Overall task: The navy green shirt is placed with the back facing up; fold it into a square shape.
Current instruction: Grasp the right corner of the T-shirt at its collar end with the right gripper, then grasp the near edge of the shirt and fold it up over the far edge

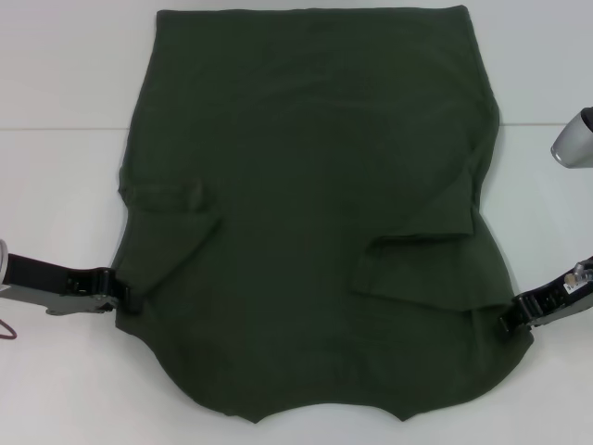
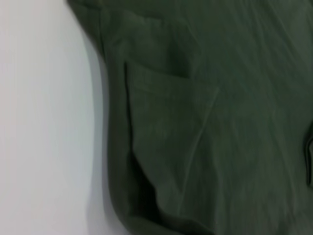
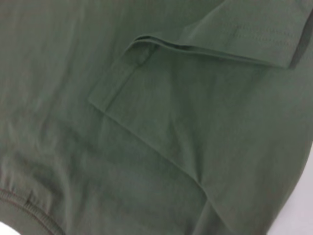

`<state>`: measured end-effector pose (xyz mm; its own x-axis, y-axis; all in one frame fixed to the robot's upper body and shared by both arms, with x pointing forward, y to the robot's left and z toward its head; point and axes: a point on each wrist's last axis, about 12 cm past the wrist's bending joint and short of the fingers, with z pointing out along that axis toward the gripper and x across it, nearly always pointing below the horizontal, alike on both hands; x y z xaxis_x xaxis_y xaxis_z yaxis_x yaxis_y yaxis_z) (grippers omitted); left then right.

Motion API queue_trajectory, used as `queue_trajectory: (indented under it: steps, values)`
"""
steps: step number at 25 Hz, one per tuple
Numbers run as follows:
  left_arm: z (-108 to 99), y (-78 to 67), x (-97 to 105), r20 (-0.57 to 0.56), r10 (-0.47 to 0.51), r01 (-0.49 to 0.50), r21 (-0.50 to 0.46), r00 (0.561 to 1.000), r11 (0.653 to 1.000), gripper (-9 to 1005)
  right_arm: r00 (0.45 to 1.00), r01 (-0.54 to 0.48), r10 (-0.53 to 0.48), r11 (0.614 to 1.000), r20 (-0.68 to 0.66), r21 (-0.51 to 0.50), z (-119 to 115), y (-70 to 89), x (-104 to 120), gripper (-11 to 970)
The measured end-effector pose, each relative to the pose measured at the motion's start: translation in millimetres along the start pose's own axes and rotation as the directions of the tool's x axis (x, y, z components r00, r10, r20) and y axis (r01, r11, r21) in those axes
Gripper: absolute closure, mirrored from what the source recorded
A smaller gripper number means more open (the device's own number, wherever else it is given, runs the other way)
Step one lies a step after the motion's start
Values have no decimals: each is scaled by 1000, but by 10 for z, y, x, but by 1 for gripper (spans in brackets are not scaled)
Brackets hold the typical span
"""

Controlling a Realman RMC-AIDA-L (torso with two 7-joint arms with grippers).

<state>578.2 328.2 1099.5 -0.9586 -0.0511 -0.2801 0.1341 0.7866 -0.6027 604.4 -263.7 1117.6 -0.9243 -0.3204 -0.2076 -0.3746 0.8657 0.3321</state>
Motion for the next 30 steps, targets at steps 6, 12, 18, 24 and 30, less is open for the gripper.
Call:
queue_trajectory:
  steps: [6,12,18,24,30]
  values:
    - [1,-1,-1,0,2,-2,0,1000,1000,965,1000,2,-2,1000,7,5,-8,0,-11,737]
    - [5,-7,3,-1,20,-20,5,1000,1000,965,999,28,-28,1000,18,5,-26,-1,-37,913]
    - [-34,-51,77,-62,51,-47,75,997,996,965,990,127,-134,982,-40,-136,-107,154,32,913]
    - [-129,-70,284,-183,75,-44,165,980,985,964,960,210,-254,932,-117,-297,-215,226,296,912]
    - [-261,-131,515,-346,101,-5,267,933,964,964,917,272,-356,890,-182,-367,-217,246,471,912]
